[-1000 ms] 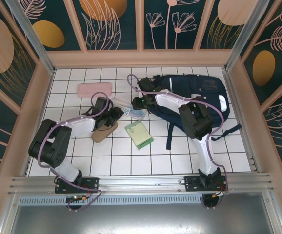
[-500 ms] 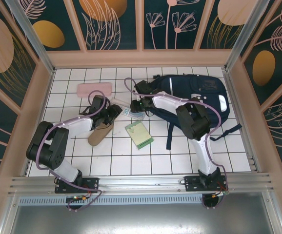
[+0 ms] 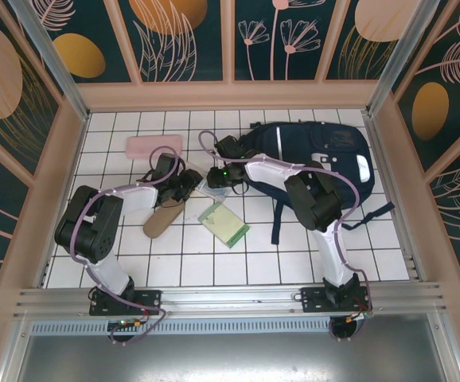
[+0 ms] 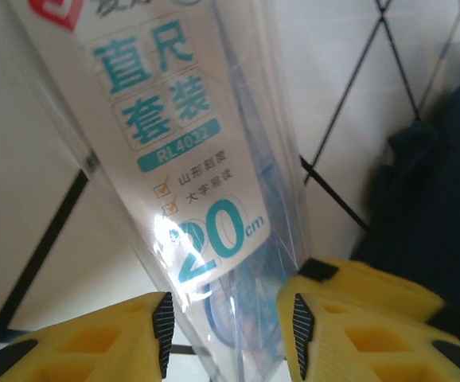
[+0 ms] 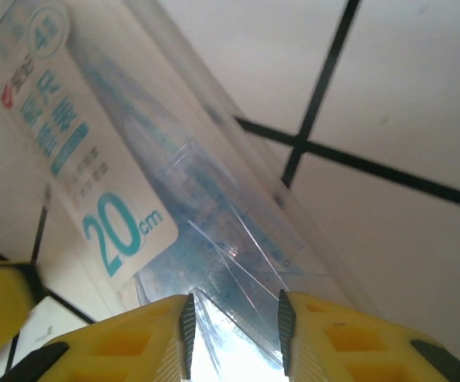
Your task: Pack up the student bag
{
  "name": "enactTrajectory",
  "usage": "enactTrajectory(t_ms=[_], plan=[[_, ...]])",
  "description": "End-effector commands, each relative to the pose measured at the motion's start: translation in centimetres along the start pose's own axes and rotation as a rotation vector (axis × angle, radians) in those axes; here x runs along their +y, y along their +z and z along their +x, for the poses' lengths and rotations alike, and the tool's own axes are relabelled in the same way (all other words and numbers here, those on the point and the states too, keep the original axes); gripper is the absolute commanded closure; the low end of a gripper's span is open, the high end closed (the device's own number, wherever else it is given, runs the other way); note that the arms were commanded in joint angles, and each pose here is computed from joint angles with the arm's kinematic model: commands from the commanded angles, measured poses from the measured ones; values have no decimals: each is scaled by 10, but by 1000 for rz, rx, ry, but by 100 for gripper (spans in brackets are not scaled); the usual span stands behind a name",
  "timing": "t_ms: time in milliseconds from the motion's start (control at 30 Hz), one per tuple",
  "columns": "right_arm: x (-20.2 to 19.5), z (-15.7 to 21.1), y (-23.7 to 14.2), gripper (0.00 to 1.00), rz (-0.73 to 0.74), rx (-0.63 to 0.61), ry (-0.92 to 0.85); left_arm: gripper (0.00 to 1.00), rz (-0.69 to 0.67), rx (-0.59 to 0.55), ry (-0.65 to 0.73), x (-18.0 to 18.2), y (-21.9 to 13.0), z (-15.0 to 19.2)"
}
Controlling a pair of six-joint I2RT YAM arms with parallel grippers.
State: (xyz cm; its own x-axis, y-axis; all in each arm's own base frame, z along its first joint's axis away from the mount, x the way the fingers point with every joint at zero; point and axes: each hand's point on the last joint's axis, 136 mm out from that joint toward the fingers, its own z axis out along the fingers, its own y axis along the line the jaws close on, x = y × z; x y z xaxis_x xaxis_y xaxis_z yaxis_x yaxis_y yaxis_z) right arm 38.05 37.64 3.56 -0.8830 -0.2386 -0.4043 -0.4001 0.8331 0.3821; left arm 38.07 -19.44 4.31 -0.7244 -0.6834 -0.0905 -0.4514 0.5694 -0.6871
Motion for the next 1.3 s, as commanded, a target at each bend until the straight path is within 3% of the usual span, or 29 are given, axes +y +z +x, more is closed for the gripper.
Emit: enactTrajectory(t_ms=[0, 333, 700, 1067, 1267], plan=[[15, 5, -15, 63, -24, 25, 0, 54, -33, -15, -21, 7, 8, -3], [-13, -24, -13, 61, 50, -26, -17, 54, -68, -13, -15, 22, 19, -2], [-20, 0, 24, 62, 24, 72, -27, 54, -72, -1, -11, 28, 28, 0], [29, 29, 12, 68, -126, 125, -5, 56, 43, -2, -5, 13, 24, 3], [21, 33, 14, 68, -94, 127, 5, 61, 164, -30, 26, -10, 10, 1]])
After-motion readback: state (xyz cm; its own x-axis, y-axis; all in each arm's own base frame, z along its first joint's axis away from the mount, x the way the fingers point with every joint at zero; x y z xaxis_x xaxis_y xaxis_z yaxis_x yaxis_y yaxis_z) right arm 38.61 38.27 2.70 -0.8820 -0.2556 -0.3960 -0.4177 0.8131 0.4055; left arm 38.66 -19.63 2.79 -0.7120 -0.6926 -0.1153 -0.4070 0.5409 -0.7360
